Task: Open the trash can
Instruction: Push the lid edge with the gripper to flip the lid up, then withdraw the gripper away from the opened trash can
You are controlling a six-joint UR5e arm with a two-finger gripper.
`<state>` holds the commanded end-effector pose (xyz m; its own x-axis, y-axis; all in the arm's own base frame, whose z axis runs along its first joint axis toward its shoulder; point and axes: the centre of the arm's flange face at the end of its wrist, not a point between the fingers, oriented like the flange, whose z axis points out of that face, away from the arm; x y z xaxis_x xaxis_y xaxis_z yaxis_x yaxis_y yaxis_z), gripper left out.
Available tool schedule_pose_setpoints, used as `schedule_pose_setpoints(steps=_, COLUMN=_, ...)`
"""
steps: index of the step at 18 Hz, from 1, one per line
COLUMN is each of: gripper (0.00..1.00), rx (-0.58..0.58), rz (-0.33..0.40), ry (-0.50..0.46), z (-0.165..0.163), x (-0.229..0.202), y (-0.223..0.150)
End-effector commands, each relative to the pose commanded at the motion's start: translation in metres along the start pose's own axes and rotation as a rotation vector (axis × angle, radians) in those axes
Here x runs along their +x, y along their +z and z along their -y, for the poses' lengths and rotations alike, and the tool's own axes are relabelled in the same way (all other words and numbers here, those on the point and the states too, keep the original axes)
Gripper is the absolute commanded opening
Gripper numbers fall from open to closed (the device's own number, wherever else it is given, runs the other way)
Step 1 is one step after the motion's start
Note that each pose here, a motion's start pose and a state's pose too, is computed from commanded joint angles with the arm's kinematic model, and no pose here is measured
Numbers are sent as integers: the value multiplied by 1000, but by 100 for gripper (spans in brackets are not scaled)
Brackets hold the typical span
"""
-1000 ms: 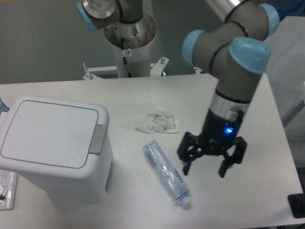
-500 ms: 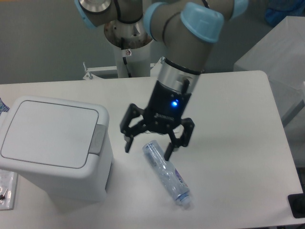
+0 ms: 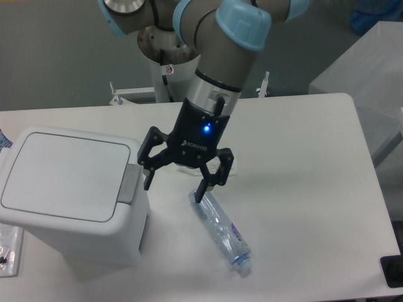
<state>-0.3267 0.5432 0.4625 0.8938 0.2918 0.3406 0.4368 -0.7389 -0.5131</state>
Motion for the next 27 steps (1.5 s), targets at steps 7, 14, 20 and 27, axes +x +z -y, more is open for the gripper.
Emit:
schedule_pose_setpoints(steps=7, gripper=100, rx=-11, rz=9, ry=1, z=-1, x=0, y=4)
schedule_pose_setpoints(steps=14, gripper=100, rx=2, rz=14, ry=7, z=6, x=1, y=-3)
schedule_pose_setpoints(steps=20, gripper=100, rx=77, rz=57, ry=10, z=36, x=-25, y=-35)
schedule_pose_setpoints(steps=27, gripper=100, rx=38, rz=135, ry=-4, z=29, x=-128, y=-3)
